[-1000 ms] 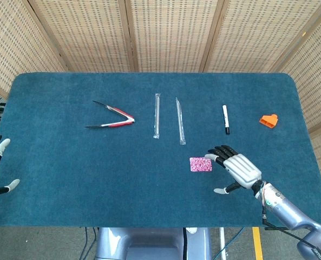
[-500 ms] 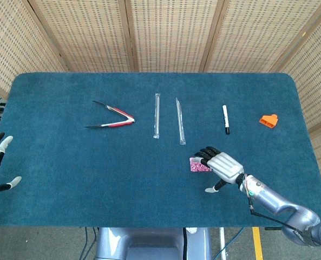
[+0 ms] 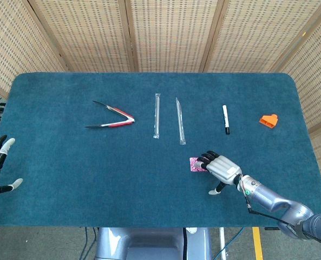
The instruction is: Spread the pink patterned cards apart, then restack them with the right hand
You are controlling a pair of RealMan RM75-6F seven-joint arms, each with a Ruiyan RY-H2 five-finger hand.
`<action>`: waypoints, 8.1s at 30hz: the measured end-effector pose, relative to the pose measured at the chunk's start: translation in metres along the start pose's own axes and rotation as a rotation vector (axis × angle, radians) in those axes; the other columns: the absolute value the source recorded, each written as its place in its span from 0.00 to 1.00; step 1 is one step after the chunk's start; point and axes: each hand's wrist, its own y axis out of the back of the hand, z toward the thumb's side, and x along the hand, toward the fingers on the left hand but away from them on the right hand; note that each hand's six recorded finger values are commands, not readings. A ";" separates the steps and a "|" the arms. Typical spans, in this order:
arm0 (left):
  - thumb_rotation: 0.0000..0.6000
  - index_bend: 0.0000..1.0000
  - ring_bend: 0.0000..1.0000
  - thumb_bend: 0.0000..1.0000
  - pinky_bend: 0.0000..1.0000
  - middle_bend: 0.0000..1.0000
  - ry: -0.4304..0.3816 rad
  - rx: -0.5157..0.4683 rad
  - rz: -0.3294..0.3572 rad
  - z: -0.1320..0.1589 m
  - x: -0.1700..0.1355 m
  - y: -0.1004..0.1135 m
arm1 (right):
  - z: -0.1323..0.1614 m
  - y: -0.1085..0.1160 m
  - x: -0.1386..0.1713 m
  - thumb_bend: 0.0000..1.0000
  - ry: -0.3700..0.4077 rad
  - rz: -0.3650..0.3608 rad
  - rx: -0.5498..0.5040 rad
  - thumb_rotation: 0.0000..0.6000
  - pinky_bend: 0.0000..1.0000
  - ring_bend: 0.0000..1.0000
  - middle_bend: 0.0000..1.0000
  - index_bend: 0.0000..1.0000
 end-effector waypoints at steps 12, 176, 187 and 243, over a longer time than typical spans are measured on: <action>0.97 0.04 0.00 0.06 0.00 0.00 0.006 -0.002 -0.004 -0.002 -0.002 -0.001 | -0.008 -0.013 -0.005 0.18 -0.019 0.015 0.054 1.00 0.00 0.00 0.11 0.14; 0.97 0.04 0.00 0.06 0.00 0.00 0.031 -0.014 -0.015 -0.011 -0.013 -0.005 | -0.006 -0.034 0.036 0.18 -0.015 0.041 0.311 1.00 0.00 0.00 0.13 0.14; 0.97 0.04 0.00 0.06 0.00 0.00 0.033 -0.015 -0.022 -0.012 -0.013 -0.007 | -0.011 -0.048 0.035 0.18 -0.023 0.075 0.320 1.00 0.00 0.00 0.13 0.14; 0.97 0.04 0.00 0.06 0.00 0.00 0.035 -0.019 -0.024 -0.017 -0.014 -0.007 | -0.011 0.019 -0.029 0.26 -0.148 -0.156 -0.050 1.00 0.00 0.00 0.14 0.32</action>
